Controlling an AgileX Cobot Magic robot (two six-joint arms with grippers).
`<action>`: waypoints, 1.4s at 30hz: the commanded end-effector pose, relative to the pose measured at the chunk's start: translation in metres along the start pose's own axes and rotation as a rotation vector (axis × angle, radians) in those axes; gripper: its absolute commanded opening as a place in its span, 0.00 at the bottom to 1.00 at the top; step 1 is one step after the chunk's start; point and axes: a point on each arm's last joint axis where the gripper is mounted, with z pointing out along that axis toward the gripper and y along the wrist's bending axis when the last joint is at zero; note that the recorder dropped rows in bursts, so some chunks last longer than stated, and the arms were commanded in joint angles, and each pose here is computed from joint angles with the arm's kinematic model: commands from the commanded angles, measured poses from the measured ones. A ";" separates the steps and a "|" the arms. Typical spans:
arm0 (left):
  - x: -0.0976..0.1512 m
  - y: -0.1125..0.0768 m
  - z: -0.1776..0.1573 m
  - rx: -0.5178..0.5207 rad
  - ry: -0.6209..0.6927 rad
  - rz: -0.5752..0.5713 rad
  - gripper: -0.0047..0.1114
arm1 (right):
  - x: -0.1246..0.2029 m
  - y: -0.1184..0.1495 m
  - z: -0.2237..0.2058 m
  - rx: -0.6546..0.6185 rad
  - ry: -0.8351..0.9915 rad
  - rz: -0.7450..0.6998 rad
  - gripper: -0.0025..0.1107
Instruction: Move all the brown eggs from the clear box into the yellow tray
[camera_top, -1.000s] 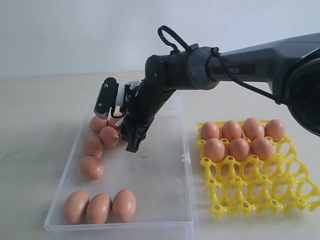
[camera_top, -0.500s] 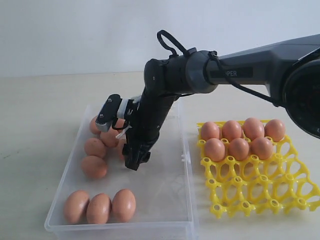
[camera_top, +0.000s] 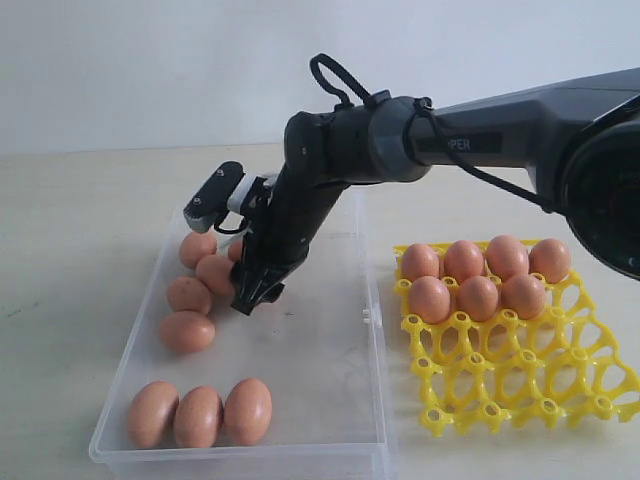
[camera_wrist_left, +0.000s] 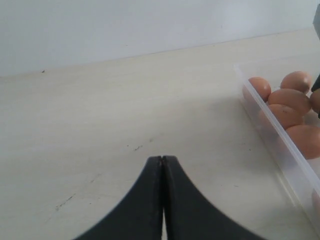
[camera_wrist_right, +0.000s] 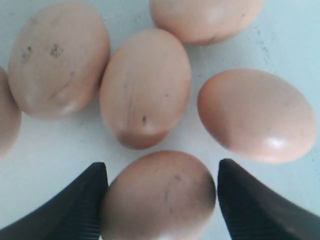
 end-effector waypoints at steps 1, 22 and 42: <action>-0.003 0.000 0.000 0.004 -0.017 -0.005 0.04 | -0.007 -0.003 -0.005 0.019 -0.029 0.025 0.56; -0.003 0.000 0.000 0.004 -0.017 -0.005 0.04 | 0.002 0.001 0.009 -0.034 0.027 0.059 0.56; -0.003 0.000 0.000 0.004 -0.017 -0.005 0.04 | -0.018 0.005 -0.053 -0.036 -0.029 0.618 0.56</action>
